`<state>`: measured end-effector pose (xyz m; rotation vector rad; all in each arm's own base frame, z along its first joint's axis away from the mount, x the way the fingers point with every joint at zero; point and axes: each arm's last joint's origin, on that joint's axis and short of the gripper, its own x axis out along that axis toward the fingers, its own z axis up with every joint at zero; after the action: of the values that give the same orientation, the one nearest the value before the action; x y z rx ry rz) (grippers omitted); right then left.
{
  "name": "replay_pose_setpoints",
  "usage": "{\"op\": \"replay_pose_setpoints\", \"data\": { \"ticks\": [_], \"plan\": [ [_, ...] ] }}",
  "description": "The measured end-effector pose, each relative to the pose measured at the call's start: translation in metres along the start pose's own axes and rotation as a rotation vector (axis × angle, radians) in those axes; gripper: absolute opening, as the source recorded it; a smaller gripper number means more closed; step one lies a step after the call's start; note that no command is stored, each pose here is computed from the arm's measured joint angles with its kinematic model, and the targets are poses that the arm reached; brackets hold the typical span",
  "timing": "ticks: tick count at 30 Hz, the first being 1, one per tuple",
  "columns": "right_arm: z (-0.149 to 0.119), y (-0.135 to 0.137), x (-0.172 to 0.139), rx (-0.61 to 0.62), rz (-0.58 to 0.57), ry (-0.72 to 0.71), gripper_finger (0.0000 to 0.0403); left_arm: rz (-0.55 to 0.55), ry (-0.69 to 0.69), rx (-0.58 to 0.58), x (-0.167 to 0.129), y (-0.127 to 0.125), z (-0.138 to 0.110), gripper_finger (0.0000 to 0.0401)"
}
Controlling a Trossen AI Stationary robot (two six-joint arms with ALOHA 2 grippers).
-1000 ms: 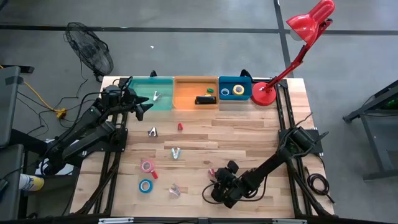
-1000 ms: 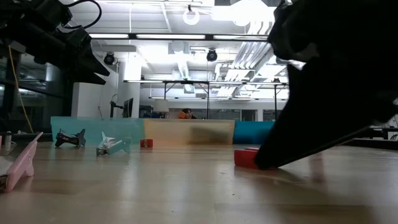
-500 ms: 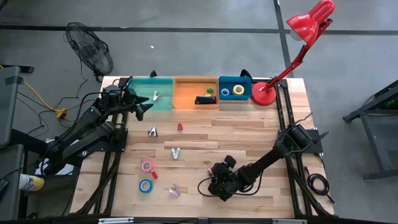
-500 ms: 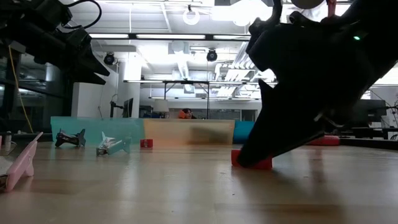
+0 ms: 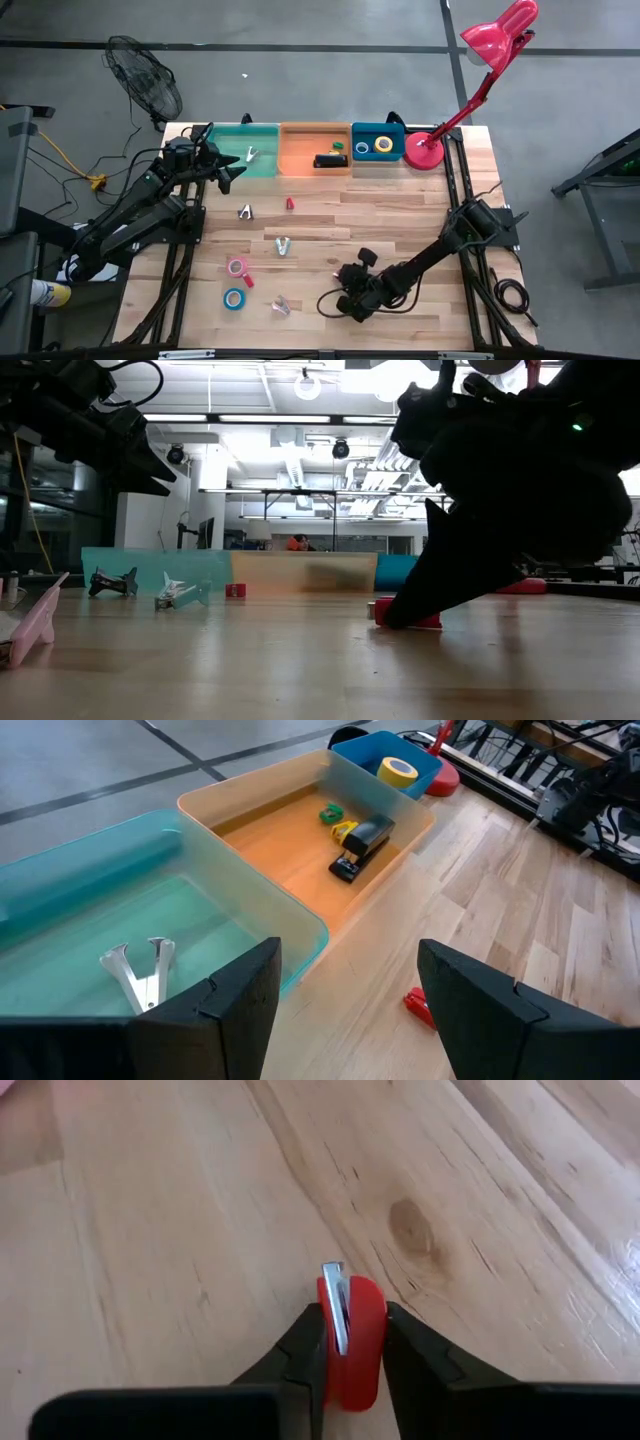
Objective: Pick and place Stapler, Stapler remover, tape
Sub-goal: Put the bottom right red stapler into the orange bin
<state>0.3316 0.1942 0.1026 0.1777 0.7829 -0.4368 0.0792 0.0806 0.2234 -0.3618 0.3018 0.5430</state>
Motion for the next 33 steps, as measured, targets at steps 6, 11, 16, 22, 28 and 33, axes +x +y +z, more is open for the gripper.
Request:
{"op": "replay_pose_setpoints", "data": {
  "ticks": [6,11,16,22,28,33],
  "plan": [
    [0.026,-0.019,0.008,-0.059,-0.015,0.016,0.0065,-0.001,-0.006,0.003,0.0,0.0,0.001,0.0232],
    [0.072,-0.055,0.015,-0.088,-0.019,0.014,0.0065,-0.001,-0.007,0.005,0.0,0.0,0.001,0.0232],
    [0.12,-0.108,0.021,-0.082,-0.028,0.0,0.0065,-0.001,-0.008,0.013,0.0,0.0,0.001,0.0232],
    [0.165,-0.179,0.018,-0.059,-0.081,-0.044,0.0065,0.005,-0.008,0.018,0.0,0.0,0.001,0.0232],
    [0.187,-0.24,0.022,-0.186,-0.111,-0.064,0.0065,0.005,-0.009,0.018,0.0,0.0,0.001,0.0232],
    [0.192,-0.286,0.034,-0.25,-0.141,-0.043,0.0065,0.005,-0.007,0.017,0.0,0.0,0.001,0.0232]
  ]
}}
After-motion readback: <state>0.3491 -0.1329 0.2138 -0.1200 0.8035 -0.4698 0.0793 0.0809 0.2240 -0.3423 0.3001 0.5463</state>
